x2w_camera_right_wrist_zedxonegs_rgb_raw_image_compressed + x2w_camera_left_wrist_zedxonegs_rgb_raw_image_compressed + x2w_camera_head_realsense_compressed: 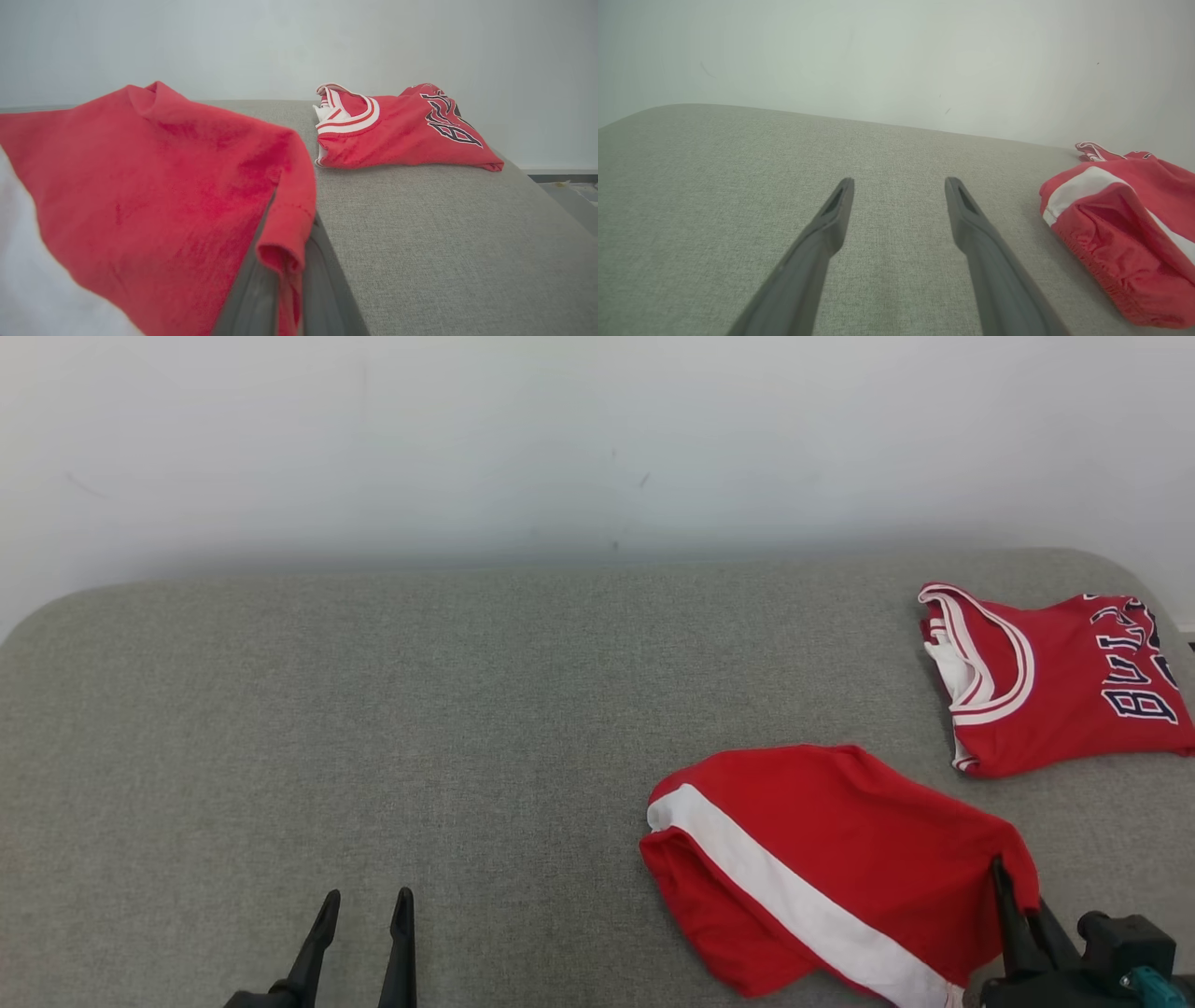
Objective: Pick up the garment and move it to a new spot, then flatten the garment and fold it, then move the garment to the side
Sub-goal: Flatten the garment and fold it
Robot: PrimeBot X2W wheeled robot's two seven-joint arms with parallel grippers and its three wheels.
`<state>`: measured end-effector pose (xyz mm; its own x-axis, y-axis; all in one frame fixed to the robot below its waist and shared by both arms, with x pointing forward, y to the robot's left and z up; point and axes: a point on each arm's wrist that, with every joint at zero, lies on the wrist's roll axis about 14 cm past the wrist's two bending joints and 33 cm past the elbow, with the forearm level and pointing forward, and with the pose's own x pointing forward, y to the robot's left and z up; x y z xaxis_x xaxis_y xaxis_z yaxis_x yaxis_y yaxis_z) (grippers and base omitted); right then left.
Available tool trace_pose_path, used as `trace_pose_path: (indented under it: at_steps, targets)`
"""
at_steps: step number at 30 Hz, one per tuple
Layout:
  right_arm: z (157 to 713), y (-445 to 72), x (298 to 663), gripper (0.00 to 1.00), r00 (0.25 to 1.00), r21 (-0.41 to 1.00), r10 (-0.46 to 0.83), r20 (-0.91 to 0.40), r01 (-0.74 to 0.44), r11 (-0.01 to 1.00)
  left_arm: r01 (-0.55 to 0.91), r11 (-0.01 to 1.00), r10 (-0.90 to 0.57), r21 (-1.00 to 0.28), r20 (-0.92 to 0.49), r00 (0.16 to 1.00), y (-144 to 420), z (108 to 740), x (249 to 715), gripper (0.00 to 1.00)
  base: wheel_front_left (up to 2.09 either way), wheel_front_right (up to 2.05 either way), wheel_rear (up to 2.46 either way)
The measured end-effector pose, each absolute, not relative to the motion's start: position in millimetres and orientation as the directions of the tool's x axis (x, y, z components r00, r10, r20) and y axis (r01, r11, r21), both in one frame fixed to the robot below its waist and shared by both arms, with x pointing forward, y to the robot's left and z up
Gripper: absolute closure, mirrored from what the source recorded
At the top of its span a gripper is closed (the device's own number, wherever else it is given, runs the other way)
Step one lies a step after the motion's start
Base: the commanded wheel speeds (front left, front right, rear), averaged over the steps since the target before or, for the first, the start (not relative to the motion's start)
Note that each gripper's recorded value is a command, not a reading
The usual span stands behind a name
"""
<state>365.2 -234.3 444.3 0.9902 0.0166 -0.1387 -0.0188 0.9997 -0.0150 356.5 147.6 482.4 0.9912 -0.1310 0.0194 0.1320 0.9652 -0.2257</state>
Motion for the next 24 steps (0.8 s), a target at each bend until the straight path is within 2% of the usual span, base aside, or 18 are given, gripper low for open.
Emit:
trace_pose_path:
  at_steps: [1,2,8,13,19,22,24]
  targets:
    - [447.7,-235.1,366.6,0.17,0.992,-0.013,0.012,-0.128,-0.014,1.0,0.135,0.965,-0.133,-0.225,0.021,0.991,146.9,483.0,356.9,0.0,0.0,0.0,0.0]
    - [450.5,-235.7,367.8,0.0,0.993,-0.017,0.009,-0.119,-0.011,1.0,0.138,0.964,-0.136,-0.225,0.024,0.99,145.9,484.0,357.5,0.0,0.0,0.0,0.0]
    - [488.6,-244.2,374.1,0.0,1.0,-0.055,-0.02,0.004,0.02,0.998,0.172,0.959,-0.17,-0.227,0.027,0.985,134.5,485.0,358.0,0.0,0.0,0.0,0.0]
    - [508.2,-239.6,370.1,0.0,0.997,-0.032,-0.028,0.073,0.03,0.999,0.198,0.952,-0.199,-0.233,0.022,0.98,124.6,483.0,356.6,0.0,0.0,0.0,0.0]
    - [502.2,-217.9,360.3,0.0,0.998,0.021,-0.001,0.066,0.0,1.0,0.315,0.914,-0.331,-0.256,-0.021,0.943,79.9,469.3,344.4,0.0,0.0,0.0,0.0]
    - [495.4,-206.2,357.7,0.0,0.999,0.048,0.015,0.048,-0.018,0.999,0.426,0.858,-0.461,-0.286,-0.064,0.885,36.6,455.6,331.0,0.0,0.0,0.0,0.0]
    - [494.5,-204.5,357.4,0.0,0.999,0.053,0.017,0.046,-0.019,0.998,0.45,0.844,-0.487,-0.291,-0.067,0.871,27.7,454.7,330.7,0.0,0.0,0.0,0.0]
